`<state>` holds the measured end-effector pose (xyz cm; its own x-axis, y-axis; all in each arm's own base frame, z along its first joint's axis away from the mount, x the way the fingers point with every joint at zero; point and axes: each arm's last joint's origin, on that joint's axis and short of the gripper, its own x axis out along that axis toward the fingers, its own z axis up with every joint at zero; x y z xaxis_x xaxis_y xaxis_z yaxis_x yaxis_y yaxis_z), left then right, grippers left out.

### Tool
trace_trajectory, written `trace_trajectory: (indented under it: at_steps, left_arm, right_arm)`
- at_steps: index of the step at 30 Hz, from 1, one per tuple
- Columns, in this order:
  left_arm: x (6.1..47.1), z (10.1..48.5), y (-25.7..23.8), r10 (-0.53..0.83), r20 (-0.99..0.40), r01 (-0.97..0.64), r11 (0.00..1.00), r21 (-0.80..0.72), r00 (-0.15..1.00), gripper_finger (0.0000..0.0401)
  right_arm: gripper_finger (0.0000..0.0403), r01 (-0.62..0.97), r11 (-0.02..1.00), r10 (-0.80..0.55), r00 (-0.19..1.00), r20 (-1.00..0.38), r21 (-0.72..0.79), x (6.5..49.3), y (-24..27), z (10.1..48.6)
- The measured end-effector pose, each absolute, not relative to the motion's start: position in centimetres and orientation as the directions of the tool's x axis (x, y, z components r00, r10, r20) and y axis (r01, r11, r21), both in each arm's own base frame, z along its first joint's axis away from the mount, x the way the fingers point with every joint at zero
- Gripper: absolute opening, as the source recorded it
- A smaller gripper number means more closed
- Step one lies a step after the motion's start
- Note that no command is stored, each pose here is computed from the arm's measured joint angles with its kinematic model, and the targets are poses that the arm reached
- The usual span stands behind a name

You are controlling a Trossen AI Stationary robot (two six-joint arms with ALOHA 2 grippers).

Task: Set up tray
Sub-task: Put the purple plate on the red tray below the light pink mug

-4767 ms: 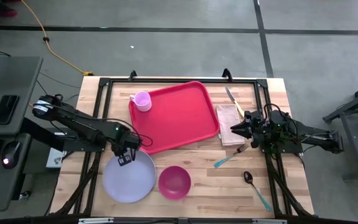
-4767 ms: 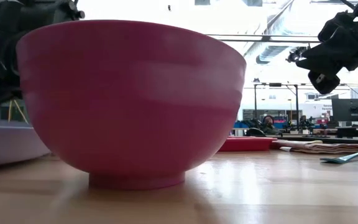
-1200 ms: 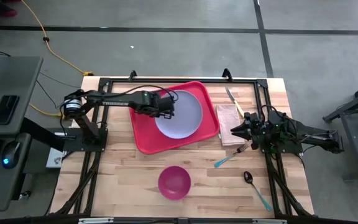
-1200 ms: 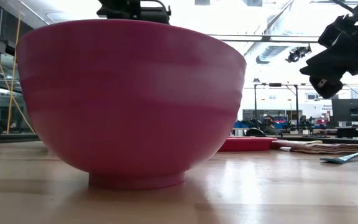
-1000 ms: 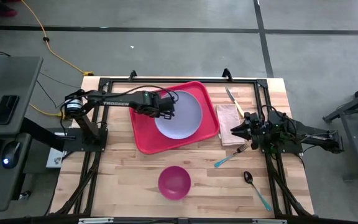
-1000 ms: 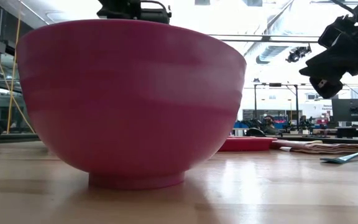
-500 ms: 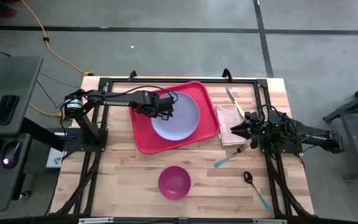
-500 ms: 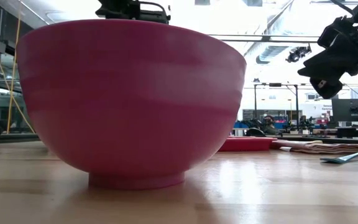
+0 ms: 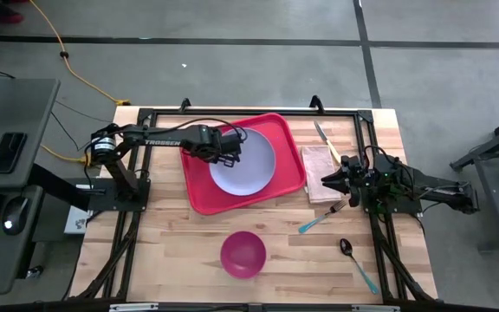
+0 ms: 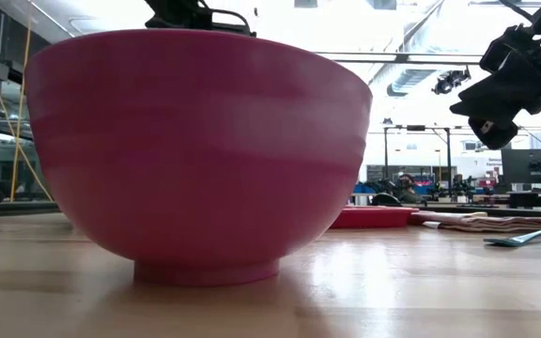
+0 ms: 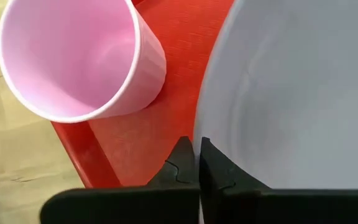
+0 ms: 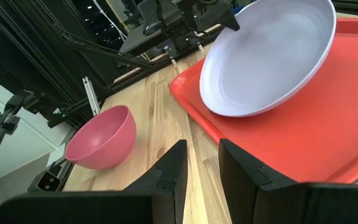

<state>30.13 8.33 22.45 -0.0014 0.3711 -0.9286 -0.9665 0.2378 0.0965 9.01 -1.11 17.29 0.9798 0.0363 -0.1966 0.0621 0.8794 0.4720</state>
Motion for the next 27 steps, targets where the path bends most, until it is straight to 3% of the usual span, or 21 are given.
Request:
trace_trajectory:
  at_steps: [27]
  left_arm:
    - [29.61,22.28,8.15,0.347,-0.936,-0.957,0.252,0.147,-0.053,0.0068]
  right_arm:
    - [0.0071,0.061,0.881,0.037,0.980,-0.197,0.469,9.01,-1.11,17.29]
